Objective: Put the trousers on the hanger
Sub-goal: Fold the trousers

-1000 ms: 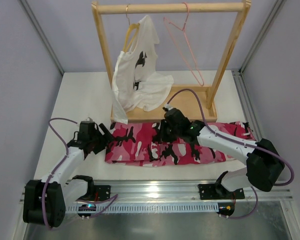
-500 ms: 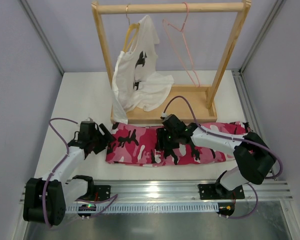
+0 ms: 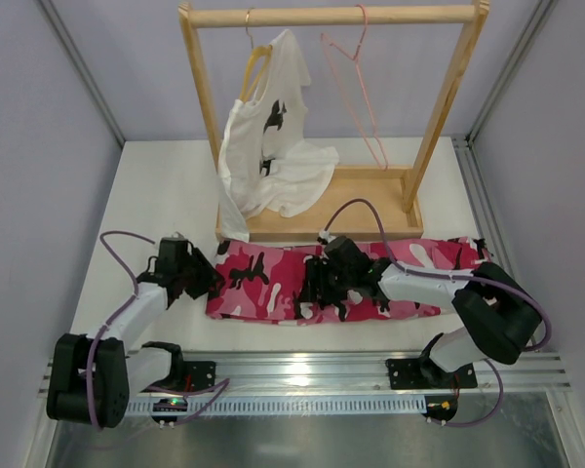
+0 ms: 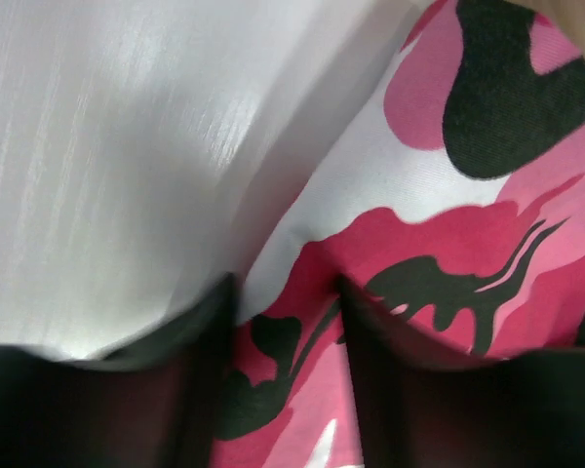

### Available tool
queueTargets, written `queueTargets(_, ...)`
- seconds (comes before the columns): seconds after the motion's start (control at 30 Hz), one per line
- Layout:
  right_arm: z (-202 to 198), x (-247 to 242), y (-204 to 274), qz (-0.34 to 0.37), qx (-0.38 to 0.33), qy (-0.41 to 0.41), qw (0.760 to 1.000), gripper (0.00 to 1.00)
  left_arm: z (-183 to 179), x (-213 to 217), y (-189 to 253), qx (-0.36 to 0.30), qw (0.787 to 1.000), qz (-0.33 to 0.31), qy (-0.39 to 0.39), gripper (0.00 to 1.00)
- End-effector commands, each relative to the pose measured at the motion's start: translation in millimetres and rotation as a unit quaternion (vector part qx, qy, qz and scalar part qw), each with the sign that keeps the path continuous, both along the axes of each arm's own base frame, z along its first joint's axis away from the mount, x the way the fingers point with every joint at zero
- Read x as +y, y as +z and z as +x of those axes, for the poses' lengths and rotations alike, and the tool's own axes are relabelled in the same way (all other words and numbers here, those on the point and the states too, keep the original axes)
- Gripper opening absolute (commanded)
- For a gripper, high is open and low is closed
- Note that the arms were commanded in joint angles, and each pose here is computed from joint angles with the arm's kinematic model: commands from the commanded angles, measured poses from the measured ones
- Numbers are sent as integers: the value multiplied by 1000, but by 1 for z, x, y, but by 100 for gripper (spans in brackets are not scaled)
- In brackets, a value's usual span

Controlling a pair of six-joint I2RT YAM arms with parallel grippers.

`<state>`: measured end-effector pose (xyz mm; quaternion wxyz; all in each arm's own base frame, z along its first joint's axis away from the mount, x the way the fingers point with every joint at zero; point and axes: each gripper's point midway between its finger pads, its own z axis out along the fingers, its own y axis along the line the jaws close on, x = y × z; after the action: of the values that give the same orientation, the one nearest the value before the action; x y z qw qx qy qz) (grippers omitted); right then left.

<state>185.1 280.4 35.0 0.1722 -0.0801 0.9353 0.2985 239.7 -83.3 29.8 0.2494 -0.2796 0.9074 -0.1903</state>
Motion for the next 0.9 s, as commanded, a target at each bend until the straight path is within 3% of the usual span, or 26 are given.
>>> queueTargets(0.0, 17, 24, 16, 61, -28, -14, 998, 63, 13, -1, 3, -13, 1000, -1, -1, 32)
queueTargets(0.07, 21, 34, 23, 80, -36, -16, 996, 52, 15, 8, 4, 0, 1000, 20, 12, 4)
queueTargets(0.1, 27, 41, 31, 89, -42, -22, 995, 42, 20, 16, 8, 2, 999, 43, 23, 1)
queueTargets(0.2, 29, 63, 39, 99, -43, -29, 994, 32, 23, 34, 15, 14, 995, 85, 51, 0)
queueTargets(0.33, 41, 108, 57, 142, -40, -45, 988, 12, 30, 76, 32, 17, 981, 152, 116, 0)
queueTargets(0.43, 41, 141, 59, 138, -41, -41, 989, 6, 21, 123, 34, 42, 969, 154, 191, 1)
queueTargets(0.53, 42, 163, 64, 137, -44, -39, 989, 4, 15, 149, 35, 49, 960, 123, 248, 21)
queueTargets(0.57, 43, 165, 65, 132, -44, -46, 989, 4, 16, 148, 36, 48, 961, 102, 253, 43)
queueTargets(0.63, 40, 169, 70, 123, -38, -43, 991, 4, 19, 144, 42, 44, 964, 93, 245, 60)
queueTargets(0.87, 27, 137, 103, 68, -50, -36, 996, 4, 36, 128, 86, -40, 980, 71, 179, 70)
